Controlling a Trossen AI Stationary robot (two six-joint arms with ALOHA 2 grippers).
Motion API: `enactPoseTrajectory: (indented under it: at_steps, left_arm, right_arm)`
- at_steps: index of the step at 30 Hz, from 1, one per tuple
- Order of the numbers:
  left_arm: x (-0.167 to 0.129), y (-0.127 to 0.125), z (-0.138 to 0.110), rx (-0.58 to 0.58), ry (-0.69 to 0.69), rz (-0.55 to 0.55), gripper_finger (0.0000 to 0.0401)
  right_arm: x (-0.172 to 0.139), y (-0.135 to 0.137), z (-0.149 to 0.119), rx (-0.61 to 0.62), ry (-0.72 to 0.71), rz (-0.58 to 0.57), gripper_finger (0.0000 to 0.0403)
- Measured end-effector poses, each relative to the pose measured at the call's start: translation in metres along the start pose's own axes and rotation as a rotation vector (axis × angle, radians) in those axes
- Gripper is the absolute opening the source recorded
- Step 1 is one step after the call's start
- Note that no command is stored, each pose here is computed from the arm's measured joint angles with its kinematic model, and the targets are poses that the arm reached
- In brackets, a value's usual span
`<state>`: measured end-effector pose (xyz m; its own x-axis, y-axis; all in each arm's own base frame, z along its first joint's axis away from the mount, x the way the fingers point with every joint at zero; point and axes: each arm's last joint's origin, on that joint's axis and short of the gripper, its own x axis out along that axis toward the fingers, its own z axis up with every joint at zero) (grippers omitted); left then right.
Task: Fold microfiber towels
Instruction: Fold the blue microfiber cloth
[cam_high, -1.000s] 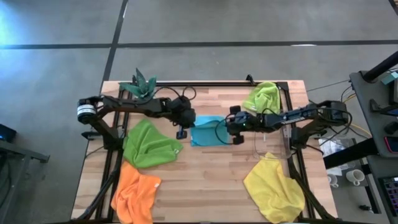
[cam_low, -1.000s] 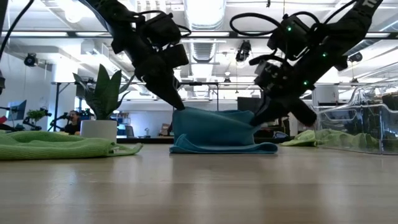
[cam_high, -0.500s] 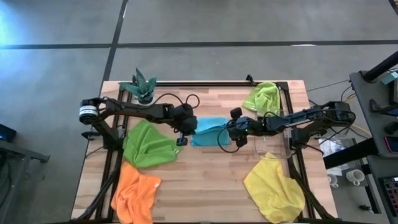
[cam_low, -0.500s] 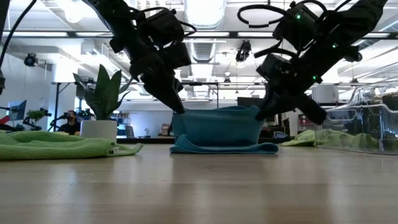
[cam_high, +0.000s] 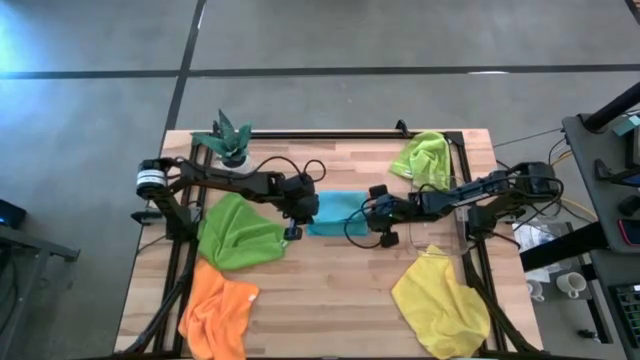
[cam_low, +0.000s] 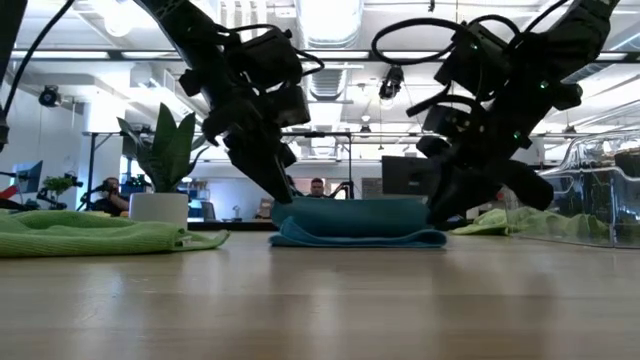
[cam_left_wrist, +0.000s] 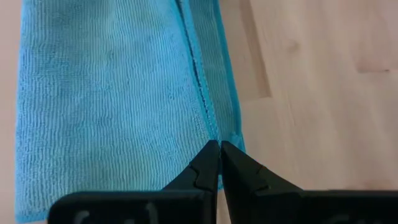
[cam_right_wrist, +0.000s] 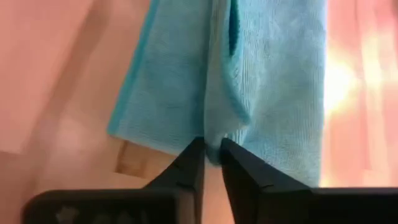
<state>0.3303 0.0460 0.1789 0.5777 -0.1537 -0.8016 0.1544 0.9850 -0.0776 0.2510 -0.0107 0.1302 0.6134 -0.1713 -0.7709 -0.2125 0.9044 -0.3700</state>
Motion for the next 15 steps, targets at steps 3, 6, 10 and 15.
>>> enactPoseTrajectory:
  at_steps: [3,6,10,15]
  left_arm:
    - [-0.001,-0.002,0.002,-0.017,-0.012,-0.018,0.0000]
    - [-0.001,-0.008,0.006,-0.014,-0.031,-0.078,0.0012]
    - [-0.002,-0.015,0.012,-0.009,-0.055,-0.134,0.0051]
    - [-0.009,-0.018,0.015,-0.007,-0.047,-0.130,0.0116]
  right_arm:
    - [-0.003,0.000,0.005,-0.006,0.029,0.019,0.0094]
    - [-0.010,-0.004,0.013,-0.015,0.078,0.041,0.0129]
    - [-0.020,-0.014,0.031,0.003,0.087,0.044,0.0159]
    - [-0.025,-0.022,0.046,0.041,0.027,0.010,0.0174]
